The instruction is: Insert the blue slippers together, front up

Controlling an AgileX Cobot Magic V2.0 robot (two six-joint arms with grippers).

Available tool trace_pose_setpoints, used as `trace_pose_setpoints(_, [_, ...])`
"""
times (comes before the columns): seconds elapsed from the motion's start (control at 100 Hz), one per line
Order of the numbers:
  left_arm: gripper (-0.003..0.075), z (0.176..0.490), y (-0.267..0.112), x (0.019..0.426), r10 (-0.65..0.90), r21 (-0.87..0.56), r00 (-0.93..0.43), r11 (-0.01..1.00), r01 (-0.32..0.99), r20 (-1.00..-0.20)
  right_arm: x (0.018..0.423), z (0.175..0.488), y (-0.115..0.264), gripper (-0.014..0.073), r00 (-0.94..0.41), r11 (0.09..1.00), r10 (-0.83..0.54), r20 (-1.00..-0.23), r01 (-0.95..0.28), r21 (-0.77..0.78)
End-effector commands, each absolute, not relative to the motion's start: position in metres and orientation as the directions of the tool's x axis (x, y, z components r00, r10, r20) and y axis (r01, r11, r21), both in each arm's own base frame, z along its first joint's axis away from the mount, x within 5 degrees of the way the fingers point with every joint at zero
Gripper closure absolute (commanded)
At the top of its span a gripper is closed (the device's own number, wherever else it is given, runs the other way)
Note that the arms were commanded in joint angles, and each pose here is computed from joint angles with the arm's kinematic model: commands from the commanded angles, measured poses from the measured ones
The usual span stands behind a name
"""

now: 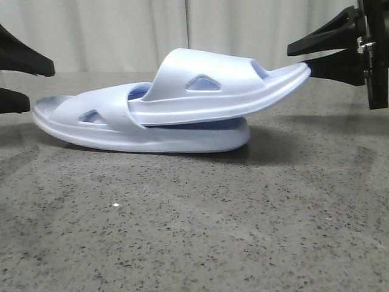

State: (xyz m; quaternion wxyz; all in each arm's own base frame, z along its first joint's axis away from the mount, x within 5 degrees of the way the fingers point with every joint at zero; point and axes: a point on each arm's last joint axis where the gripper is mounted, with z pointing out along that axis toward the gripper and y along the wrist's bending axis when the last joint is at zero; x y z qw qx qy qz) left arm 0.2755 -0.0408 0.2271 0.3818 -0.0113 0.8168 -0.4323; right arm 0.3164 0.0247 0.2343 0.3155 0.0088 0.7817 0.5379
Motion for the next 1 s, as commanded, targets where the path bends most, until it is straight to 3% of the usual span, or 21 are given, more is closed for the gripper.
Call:
trace_pose_setpoints(0.0, [0.0214, 0.256, -0.035, 0.278, -0.327, -0.686, -0.649, 0.587, 0.43, -0.687, 0.306, 0.27, 0.022, 0.0434, -0.756, 0.315, 0.347, -0.556, -0.464, 0.828])
trace_pose_setpoints(0.1, [0.0235, 0.275, -0.026, 0.278, -0.279, -0.635, -0.61, 0.584, 0.505, -0.742, 0.304, 0.276, 0.013, 0.0434, -0.734, 0.335, 0.365, -0.573, -0.471, 0.816])
trace_pose_setpoints(0.17, [0.029, 0.291, -0.021, 0.276, -0.255, -0.594, -0.574, 0.597, 0.54, -0.778, 0.301, 0.28, 0.008, 0.044, -0.72, 0.351, 0.368, -0.588, -0.478, 0.805])
trace_pose_setpoints(0.25, [0.0399, 0.309, -0.017, 0.273, -0.205, -0.532, -0.544, 0.638, 0.557, -0.814, 0.297, 0.285, 0.006, 0.0499, -0.708, 0.369, 0.357, -0.609, -0.492, 0.789])
trace_pose_setpoints(0.36, [0.0588, 0.337, -0.015, 0.263, -0.12, -0.415, -0.489, 0.721, 0.555, -0.864, 0.29, 0.293, 0.007, 0.0695, -0.695, 0.4, 0.322, -0.642, -0.515, 0.758])
trace_pose_setpoints(0.42, [0.0703, 0.351, -0.014, 0.255, -0.093, -0.355, -0.443, 0.752, 0.555, -0.892, 0.287, 0.298, 0.008, 0.0684, -0.678, 0.423, 0.317, -0.663, -0.524, 0.739])
trace_pose_setpoints(0.75, [0.0705, 0.406, -0.017, 0.203, -0.025, -0.099, -0.177, 0.901, 0.423, -0.984, 0.252, 0.338, 0.027, 0.0671, -0.503, 0.666, 0.239, -0.831, -0.538, 0.517])
trace_pose_setpoints(0.99, [0.0705, 0.414, -0.031, 0.174, 0.061, 0.035, -0.067, 0.939, 0.341, -0.996, 0.215, 0.351, 0.057, 0.0671, -0.321, 0.84, 0.11, -0.941, -0.475, 0.26])
